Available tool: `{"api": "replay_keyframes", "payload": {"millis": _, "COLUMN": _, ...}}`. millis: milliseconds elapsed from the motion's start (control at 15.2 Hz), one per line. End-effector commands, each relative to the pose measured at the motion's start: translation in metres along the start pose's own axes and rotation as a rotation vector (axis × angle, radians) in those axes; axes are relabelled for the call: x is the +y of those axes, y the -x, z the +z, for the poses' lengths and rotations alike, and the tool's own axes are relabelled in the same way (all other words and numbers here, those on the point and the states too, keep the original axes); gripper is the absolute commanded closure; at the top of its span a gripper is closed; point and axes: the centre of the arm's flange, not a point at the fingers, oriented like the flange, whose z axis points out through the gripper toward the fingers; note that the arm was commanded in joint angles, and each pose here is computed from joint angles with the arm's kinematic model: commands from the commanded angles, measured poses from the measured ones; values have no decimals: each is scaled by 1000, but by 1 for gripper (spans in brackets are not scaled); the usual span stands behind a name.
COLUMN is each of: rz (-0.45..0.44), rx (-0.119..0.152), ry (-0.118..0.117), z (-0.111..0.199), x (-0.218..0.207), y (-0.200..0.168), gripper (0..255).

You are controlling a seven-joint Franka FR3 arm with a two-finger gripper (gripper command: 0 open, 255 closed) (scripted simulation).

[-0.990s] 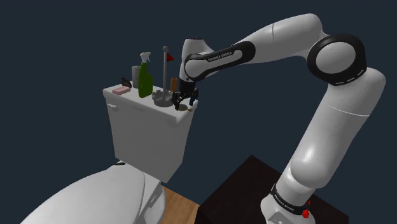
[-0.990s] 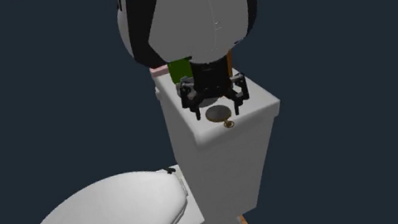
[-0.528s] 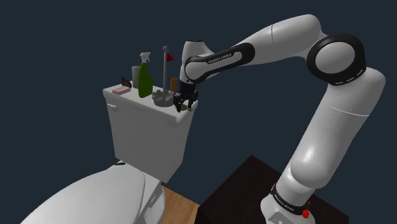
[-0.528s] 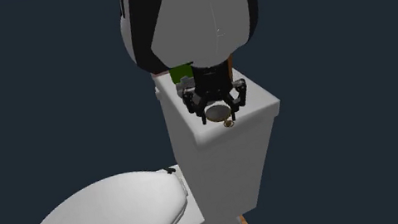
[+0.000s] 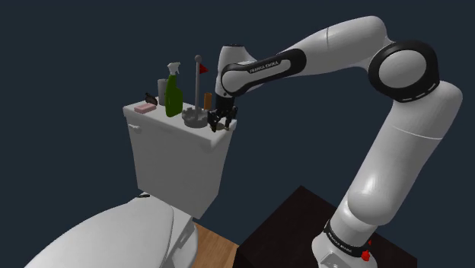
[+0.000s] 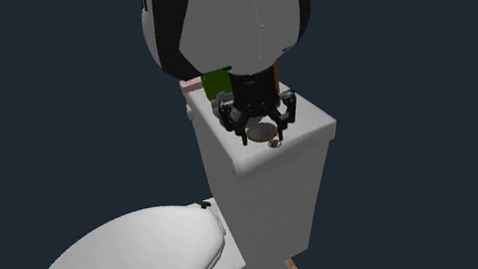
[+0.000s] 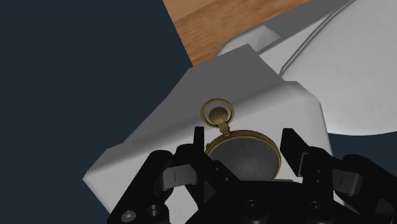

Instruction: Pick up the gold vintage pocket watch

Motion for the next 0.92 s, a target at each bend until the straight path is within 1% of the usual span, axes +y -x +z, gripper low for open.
{"api": "replay_keyframes", "payload": {"millis": 0, "rz": 0, "rx": 0, "ry": 0, "z": -11, "x": 0, "y": -1, "gripper": 255}}
{"api": "replay_keyframes", "payload": {"millis": 726, "rz": 0, "rx": 0, "ry": 0, "z": -68, "x": 2, "y": -7, "gripper": 255}}
{"api": "replay_keyframes", "payload": {"millis": 858, "rz": 0, "rx": 0, "ry": 0, "z": -69, "x": 2, "y": -7, "gripper": 255}}
